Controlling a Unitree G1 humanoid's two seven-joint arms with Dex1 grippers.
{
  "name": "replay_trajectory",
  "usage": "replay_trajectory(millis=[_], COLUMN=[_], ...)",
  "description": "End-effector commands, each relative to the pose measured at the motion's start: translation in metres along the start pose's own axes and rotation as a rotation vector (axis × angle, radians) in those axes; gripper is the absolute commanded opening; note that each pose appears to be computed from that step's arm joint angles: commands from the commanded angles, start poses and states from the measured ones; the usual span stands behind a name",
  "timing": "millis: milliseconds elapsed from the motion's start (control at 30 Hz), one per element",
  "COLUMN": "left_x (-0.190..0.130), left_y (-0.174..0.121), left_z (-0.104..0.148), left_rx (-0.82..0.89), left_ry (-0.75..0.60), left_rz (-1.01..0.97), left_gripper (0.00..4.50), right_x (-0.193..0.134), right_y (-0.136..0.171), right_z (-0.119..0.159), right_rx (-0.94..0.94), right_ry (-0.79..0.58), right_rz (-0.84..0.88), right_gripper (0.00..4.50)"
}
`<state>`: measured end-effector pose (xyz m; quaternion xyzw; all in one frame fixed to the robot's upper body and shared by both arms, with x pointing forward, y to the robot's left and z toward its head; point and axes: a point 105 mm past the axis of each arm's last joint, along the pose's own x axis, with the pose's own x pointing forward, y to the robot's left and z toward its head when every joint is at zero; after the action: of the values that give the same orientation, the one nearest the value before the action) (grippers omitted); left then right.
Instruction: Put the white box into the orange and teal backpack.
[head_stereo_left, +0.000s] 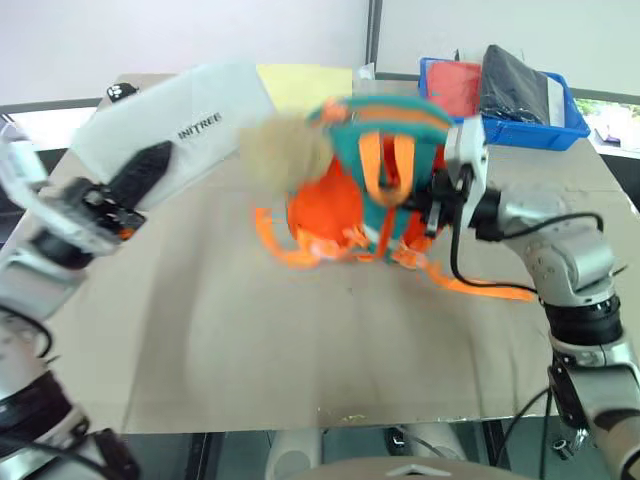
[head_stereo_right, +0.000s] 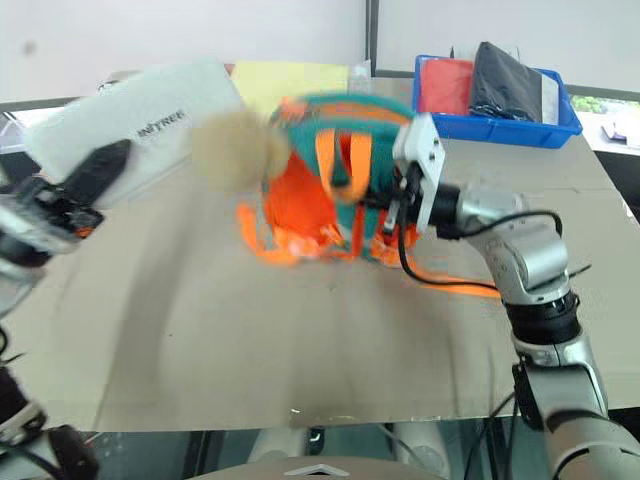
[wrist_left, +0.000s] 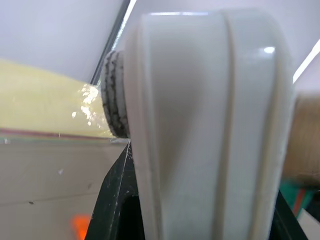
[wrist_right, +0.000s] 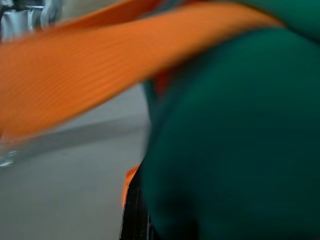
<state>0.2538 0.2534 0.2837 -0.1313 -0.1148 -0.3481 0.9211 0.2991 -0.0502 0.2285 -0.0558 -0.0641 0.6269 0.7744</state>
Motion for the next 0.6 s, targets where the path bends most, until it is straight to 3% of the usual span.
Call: replay_trajectory(millis=[33,167,400,600], left_x=[-0.001,-0.015,-0.019,-0.019], left_y=[-0.031,-0.046,-0.043,-0.051], left_z=[0.006,-0.003,0.001,-0.011], left_rx=[0.061,0.045,0.083,0.229], left_ry=[0.043,0.148,0.210,0.322], left_rz=[-0.160,-0.234,-0.301,-0.418], left_gripper=[0.97,0.97,0.97,0.97], right_x=[-0.011,-0.017,-0.020,-0.024], right_y=[-0.005,-0.012,-0.017,-0.022], right_z=[0.026,0.032,0.032,0.032], right_rx=[-0.077,-0.065,-0.062,-0.047], right_ry=[-0.040,-0.049,-0.040,-0.019], right_rz=[0.000,-0.020,-0.012,-0.017], right_gripper=[0.04,0.04,0.04,0.04])
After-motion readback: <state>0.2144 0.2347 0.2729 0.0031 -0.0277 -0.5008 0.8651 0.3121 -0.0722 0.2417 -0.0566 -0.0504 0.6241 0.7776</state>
